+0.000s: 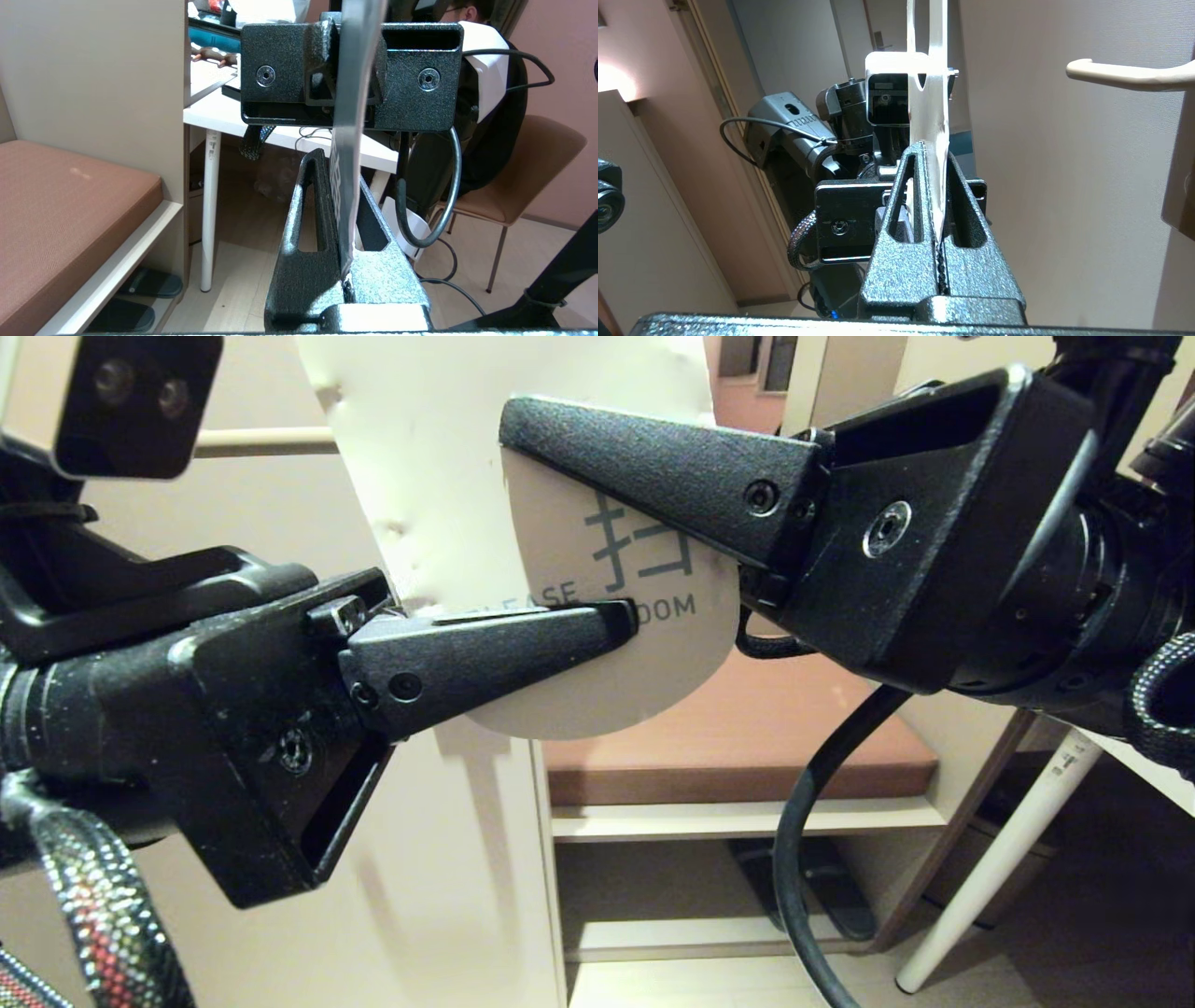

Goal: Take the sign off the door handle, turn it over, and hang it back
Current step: Hand it to the other hand

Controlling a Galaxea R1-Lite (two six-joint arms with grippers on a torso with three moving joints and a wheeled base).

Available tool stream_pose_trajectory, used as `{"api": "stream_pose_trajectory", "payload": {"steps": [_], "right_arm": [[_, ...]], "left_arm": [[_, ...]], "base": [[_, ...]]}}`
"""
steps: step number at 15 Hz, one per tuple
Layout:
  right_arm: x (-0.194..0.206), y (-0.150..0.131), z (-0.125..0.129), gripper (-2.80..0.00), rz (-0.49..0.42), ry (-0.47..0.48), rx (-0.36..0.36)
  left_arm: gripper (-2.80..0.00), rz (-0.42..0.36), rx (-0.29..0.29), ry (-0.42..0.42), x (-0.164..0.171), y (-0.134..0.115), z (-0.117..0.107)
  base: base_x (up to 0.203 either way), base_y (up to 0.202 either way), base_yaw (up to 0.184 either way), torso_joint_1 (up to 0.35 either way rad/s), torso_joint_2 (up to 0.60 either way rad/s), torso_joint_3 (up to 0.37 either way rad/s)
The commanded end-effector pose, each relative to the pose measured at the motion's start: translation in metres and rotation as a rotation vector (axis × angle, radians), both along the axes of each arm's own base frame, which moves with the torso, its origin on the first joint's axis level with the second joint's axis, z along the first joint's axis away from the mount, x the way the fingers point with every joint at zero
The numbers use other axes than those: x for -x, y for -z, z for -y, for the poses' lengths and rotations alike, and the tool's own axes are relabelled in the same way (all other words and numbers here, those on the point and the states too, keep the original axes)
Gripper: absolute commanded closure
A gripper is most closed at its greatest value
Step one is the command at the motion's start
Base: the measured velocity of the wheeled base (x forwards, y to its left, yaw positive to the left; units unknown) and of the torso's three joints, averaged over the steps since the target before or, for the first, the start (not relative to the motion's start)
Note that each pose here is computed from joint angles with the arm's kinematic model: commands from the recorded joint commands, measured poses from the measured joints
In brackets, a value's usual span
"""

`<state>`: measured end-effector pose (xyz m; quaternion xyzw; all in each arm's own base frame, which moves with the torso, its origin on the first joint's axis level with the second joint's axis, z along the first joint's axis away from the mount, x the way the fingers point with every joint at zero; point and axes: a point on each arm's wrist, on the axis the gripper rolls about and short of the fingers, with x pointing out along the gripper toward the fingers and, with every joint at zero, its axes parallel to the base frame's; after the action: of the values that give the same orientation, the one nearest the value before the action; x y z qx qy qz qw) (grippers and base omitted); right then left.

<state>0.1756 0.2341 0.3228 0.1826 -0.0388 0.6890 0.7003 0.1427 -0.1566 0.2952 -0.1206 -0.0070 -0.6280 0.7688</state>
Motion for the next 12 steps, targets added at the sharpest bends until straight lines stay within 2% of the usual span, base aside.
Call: {"api": "stream_pose_trajectory", "payload": {"steps": [1, 12], "right_arm": [[0.0011, -0.0003, 0.0012, 0.00, 0.002, -0.004, -0.003], [0.0038, 0.0020, 0.0038, 0.00, -0.002, -0.007, 0.003]], "left_arm": [[0.00, 0.001, 0.001, 0.007, 0.0017, 0.0006, -0.0009], [0.00, -0.001, 0.001, 0.005, 0.0057, 0.0024, -0.0049]], "base": [[0.000, 0.000, 0.000, 0.000, 0.00, 0.000], [0.000, 0.000, 0.000, 0.000, 0.00, 0.000]]}}
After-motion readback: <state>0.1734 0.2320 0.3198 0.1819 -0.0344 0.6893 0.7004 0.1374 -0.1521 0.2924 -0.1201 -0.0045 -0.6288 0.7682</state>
